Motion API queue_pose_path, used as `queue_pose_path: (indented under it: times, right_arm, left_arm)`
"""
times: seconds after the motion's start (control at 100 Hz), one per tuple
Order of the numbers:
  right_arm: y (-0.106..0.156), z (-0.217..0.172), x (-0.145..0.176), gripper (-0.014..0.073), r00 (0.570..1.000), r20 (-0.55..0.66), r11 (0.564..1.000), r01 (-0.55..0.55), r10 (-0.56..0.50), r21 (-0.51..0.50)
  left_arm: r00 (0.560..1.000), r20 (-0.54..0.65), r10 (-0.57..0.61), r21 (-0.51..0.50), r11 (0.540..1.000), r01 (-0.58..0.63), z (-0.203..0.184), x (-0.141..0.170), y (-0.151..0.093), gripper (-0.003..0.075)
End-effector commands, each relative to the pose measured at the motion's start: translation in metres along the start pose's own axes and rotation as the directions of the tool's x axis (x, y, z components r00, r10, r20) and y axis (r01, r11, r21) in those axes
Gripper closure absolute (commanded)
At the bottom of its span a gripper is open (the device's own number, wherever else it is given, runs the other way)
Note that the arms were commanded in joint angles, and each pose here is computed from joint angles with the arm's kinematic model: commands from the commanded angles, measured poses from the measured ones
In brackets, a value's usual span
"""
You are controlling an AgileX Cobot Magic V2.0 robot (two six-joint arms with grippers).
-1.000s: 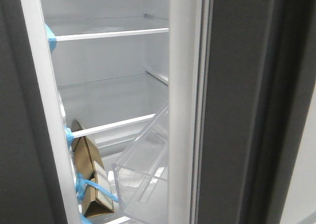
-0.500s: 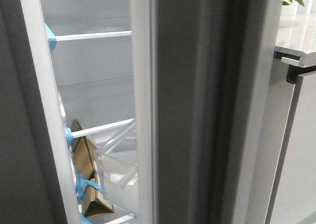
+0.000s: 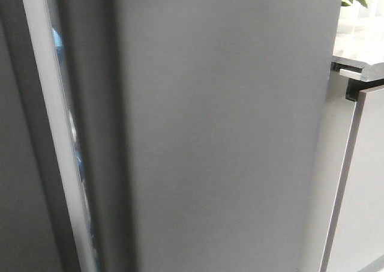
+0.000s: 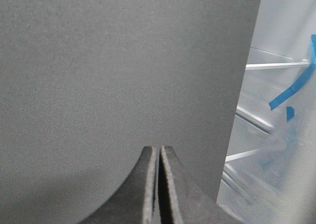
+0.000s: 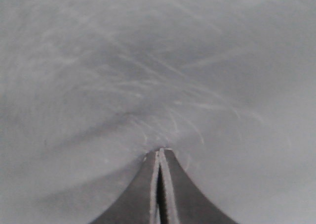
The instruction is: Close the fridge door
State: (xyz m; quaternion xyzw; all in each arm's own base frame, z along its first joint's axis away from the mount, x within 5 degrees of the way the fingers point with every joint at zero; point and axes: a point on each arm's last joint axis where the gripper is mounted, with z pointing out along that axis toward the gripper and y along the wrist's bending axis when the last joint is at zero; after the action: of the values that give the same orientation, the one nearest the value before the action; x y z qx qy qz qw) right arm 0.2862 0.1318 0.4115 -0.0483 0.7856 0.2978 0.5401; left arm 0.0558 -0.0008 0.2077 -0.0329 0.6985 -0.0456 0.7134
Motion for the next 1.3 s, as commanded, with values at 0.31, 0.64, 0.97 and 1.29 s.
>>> queue_pose_path:
  times: [0.31,0.64,0.97,1.29]
  right_arm:
    - [0.026,0.088,-0.025,0.0666,0.906,0.28,0.948,0.315,-0.317,0.052]
    - [0.023,0.096,-0.034,0.0666,0.912,0.266,0.95,0.309,-0.311,0.052]
    - [0.002,0.007,-0.066,0.0666,0.9,0.296,0.947,0.288,-0.319,0.144]
    - [-0.038,-0.107,-0.036,0.0666,0.862,0.351,0.905,0.239,-0.364,0.351]
  left_arm:
    - [0.998,0.064,-0.009,0.015,1.0,0.008,0.0,0.005,0.0,0.074]
    - [0.998,0.064,-0.008,0.011,1.0,0.008,0.0,0.005,0.0,0.074]
    - [0.998,0.064,-0.008,0.011,1.0,0.008,0.0,0.005,0.0,0.074]
    - [0.998,0.064,-0.008,0.011,1.0,0.008,0.0,0.005,0.0,0.074]
